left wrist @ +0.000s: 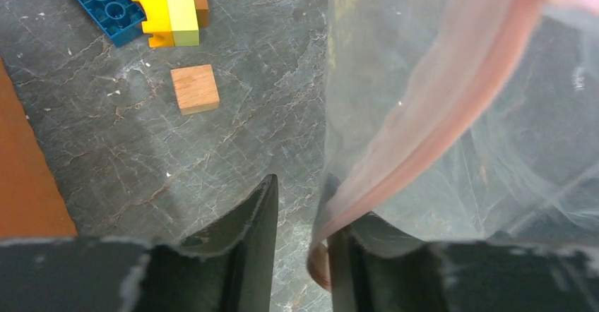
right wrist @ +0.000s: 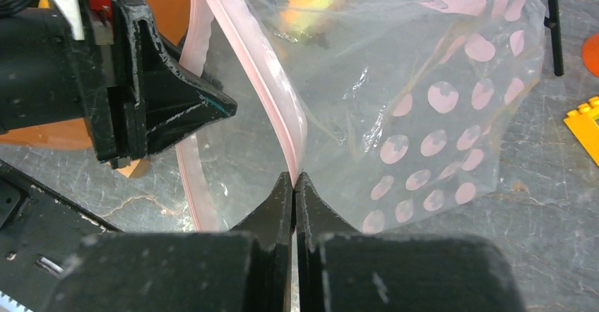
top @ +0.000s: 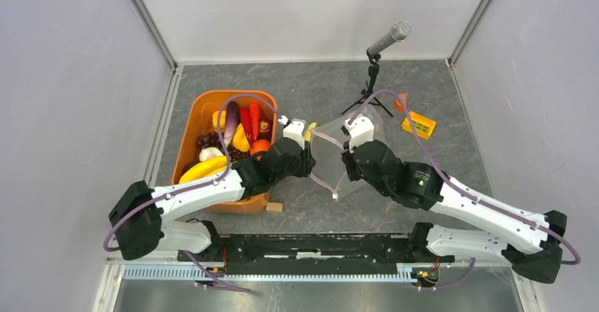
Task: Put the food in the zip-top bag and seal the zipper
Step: Open the zipper of the food storage bag, then pick up the fake fruit from the bin.
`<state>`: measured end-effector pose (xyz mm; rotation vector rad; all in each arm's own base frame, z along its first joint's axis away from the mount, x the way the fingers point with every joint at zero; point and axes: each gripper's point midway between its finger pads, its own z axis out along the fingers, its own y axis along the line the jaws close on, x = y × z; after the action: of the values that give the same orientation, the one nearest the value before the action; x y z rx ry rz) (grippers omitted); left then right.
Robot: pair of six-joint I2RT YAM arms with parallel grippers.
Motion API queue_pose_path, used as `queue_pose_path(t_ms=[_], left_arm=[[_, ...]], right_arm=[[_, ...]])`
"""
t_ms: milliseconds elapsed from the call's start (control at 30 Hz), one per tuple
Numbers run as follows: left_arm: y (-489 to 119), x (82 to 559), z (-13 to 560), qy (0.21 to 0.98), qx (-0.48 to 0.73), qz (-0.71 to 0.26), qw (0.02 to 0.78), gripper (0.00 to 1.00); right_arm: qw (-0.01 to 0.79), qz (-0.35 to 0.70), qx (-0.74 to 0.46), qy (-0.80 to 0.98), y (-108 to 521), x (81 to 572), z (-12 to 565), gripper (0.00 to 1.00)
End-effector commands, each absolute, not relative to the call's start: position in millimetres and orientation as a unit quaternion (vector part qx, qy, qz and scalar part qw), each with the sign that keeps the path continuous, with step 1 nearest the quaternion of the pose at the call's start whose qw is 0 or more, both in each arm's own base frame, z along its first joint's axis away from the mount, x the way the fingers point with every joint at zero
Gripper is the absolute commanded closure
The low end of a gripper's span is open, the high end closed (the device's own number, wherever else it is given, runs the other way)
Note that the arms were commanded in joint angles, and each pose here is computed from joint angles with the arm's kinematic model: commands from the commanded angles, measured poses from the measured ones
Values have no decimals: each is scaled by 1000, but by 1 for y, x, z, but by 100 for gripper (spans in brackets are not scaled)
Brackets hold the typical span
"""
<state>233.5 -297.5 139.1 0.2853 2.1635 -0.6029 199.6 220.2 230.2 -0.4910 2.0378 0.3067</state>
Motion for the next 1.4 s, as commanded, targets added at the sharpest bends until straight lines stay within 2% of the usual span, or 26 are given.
queue_pose_path(t_ms=[0, 300, 500, 800, 900, 1167, 1367], left_arm=[[-307, 241, 158, 857, 125, -246, 436, 58], [-308, 238, 198, 841, 137, -269, 450, 25], [-291, 228, 229, 825, 140, -278, 472, 14], [-225, 220, 258, 823, 117, -208, 515, 8], [-190, 213, 264, 835, 102, -159, 517, 1], [-111, 189, 263, 877, 111, -42, 465, 0], [-85, 184, 257, 902, 132, -24, 411, 0]], right_arm=[[492, 153, -196, 834, 231, 214, 224, 100], [483, 160, -182, 842, 236, 246, 214, 100], [467, 173, -190, 846, 246, 258, 201, 100], [457, 197, -202, 844, 257, 256, 195, 100], [457, 204, -204, 842, 257, 253, 196, 100], [456, 216, -212, 837, 258, 248, 199, 100], [457, 221, -219, 833, 259, 245, 202, 100]])
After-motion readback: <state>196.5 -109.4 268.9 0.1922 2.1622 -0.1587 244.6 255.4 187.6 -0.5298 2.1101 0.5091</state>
